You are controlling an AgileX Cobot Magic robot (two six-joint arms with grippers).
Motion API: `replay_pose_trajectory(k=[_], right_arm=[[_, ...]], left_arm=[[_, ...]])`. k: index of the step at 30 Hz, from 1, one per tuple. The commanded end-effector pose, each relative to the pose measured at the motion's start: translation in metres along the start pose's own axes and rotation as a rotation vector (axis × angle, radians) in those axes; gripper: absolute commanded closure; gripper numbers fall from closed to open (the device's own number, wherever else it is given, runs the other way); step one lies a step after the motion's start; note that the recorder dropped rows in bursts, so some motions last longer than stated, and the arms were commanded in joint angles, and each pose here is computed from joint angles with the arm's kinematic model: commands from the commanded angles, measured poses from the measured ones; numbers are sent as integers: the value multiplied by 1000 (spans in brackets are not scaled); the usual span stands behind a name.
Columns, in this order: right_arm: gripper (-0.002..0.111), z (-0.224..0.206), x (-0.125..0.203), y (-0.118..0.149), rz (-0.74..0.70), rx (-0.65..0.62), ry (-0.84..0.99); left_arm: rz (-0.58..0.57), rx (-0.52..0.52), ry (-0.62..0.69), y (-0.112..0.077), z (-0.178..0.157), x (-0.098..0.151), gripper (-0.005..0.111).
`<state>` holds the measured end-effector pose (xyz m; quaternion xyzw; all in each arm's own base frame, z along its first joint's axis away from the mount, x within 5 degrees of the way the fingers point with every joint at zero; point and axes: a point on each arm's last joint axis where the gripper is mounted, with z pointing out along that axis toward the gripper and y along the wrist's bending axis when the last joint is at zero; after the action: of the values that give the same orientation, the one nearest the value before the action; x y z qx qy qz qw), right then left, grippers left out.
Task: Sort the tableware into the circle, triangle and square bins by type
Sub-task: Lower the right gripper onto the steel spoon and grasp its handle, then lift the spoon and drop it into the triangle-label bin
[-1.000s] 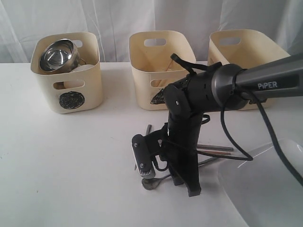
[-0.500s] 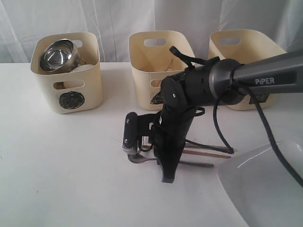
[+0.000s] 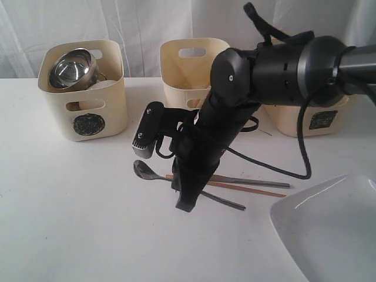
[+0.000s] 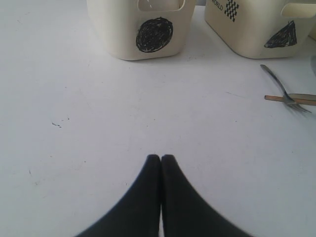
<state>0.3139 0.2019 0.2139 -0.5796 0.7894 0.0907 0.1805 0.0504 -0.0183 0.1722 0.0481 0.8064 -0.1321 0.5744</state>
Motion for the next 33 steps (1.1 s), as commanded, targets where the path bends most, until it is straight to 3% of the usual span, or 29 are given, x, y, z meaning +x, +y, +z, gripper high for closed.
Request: replay_pose_trajectory(k=[1, 9, 17, 22, 33], right_arm=[[108, -19, -9, 3, 12, 30, -93], [108, -67, -29, -13, 101, 311, -372], [108, -100, -10, -71, 553, 659, -753], [108, -113, 11, -95, 652, 852, -920], [108, -71, 2, -145, 644, 897, -922]], left_arm=[[-8, -1, -1, 0, 0, 1, 107], [-8, -1, -1, 0, 0, 1, 107], [-6, -1, -1, 0, 0, 1, 107], [-6, -1, -1, 0, 0, 1, 107], [-6, -1, -1, 0, 0, 1, 107]])
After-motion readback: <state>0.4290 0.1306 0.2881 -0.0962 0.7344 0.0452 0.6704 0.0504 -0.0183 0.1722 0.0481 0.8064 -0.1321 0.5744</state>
